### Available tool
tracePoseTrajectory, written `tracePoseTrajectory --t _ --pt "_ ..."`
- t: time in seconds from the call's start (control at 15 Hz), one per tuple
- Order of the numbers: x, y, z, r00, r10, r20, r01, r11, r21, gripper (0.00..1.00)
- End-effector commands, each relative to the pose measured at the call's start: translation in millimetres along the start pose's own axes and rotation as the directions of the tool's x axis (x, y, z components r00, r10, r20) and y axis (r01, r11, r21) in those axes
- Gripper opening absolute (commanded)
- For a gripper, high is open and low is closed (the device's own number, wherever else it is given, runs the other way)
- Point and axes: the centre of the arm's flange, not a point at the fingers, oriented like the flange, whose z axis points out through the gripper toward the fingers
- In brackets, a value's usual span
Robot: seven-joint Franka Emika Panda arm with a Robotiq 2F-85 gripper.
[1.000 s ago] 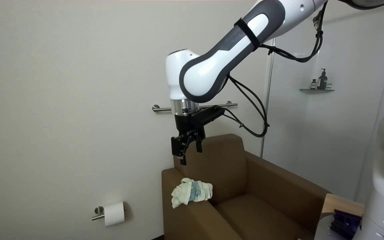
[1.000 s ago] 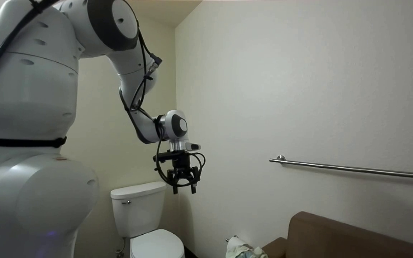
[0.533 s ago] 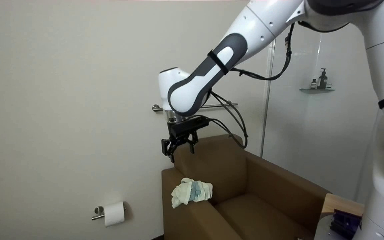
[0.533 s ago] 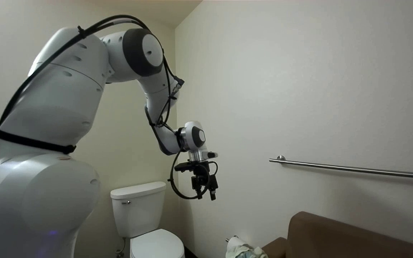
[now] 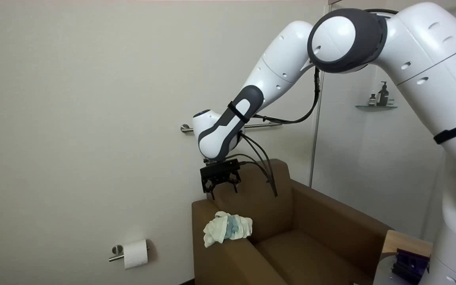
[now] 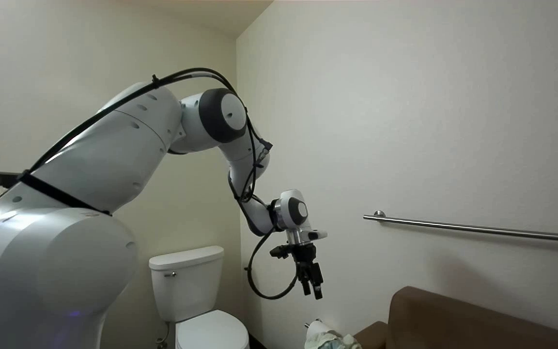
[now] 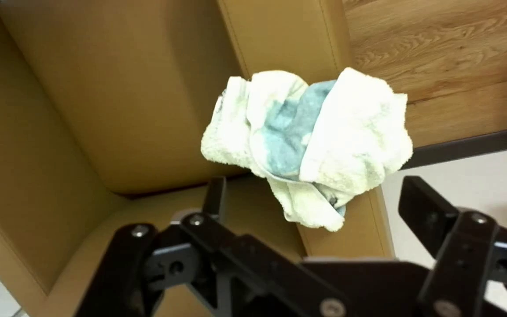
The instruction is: Wipe the sofa with the cloth
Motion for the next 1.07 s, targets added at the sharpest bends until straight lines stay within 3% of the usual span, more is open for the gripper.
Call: tracePoseTrajectory --t 0.0,0.2,0.4,0.53,0.67,0.87,1.0 --pt "-0.4 -1.8 -0.1 1.0 0.02 0.021 -0.02 1.0 -0.002 1.0" --pt "-3.7 -9.3 -9.7 0.999 0.035 0.033 -0.035 0.999 0.003 1.0" --pt "-7.8 -6.4 -3.4 0.992 0.107 -0.069 -0.103 0.992 0.071 1.0" --pt "3.8 -6.2 9.8 0.984 0.162 -0.073 -0.154 0.983 0.099 1.0" --pt "24.5 -2.5 36.6 0.977 0.206 -0.058 -0.201 0.977 0.076 1.0" --pt "64.2 13.0 95.1 0.973 0.23 0.014 -0.23 0.973 0.008 1.0" --pt "85.1 24.4 134.3 0.967 0.243 0.073 -0.244 0.97 0.004 1.0"
